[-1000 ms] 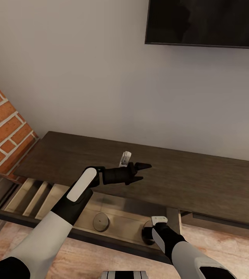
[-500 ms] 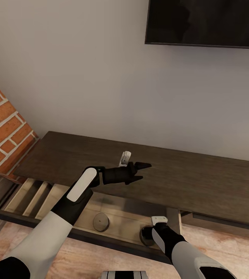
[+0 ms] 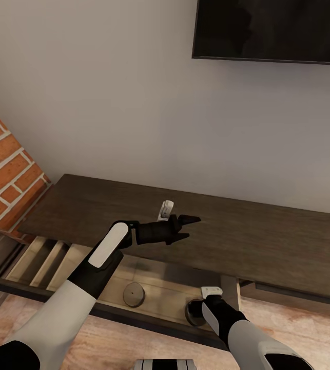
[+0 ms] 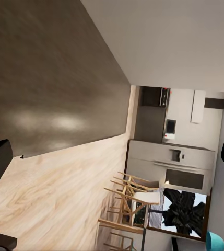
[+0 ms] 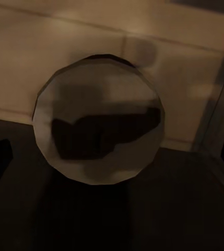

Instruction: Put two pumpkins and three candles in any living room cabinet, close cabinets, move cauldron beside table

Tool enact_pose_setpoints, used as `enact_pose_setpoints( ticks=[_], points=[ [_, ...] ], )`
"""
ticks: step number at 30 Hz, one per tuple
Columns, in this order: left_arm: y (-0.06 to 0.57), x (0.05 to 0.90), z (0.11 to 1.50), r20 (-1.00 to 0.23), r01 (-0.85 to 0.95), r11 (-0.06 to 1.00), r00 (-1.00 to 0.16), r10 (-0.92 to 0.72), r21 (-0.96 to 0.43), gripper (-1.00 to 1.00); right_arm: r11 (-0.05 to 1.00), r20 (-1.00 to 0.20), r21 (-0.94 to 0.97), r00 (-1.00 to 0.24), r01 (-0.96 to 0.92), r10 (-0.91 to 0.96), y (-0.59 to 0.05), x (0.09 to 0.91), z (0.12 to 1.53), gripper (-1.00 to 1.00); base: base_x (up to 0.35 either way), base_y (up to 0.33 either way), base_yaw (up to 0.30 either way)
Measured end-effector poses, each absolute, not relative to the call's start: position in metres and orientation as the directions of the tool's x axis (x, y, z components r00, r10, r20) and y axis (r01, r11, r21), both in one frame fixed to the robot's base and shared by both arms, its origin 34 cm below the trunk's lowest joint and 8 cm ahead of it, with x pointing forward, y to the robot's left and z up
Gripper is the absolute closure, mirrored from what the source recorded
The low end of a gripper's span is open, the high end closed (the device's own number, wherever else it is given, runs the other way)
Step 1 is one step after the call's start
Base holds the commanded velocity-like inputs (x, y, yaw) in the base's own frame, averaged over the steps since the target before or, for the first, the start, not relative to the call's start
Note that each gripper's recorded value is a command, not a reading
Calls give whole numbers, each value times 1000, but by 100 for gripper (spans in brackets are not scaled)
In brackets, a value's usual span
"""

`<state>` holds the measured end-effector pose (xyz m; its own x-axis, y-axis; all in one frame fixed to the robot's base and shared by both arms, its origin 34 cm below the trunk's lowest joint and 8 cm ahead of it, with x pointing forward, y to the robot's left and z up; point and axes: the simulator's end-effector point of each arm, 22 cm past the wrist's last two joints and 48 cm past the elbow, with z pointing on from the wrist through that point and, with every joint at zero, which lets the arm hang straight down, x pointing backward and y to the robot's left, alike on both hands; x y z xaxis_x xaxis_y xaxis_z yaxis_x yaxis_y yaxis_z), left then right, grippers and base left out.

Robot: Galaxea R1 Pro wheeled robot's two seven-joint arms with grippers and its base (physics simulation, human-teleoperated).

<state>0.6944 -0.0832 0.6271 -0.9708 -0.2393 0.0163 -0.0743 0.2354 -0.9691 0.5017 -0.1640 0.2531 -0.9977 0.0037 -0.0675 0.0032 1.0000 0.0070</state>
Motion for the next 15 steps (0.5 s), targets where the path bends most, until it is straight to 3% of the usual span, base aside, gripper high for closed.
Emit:
enact_pose_setpoints(
  ticks=[15],
  points=[
    [-83, 695, 627, 17, -75, 234, -971, -240, -969, -100, 1000, -112, 17, -994, 12, 14, -166, 525, 260, -100, 0, 0, 0]
  ],
)
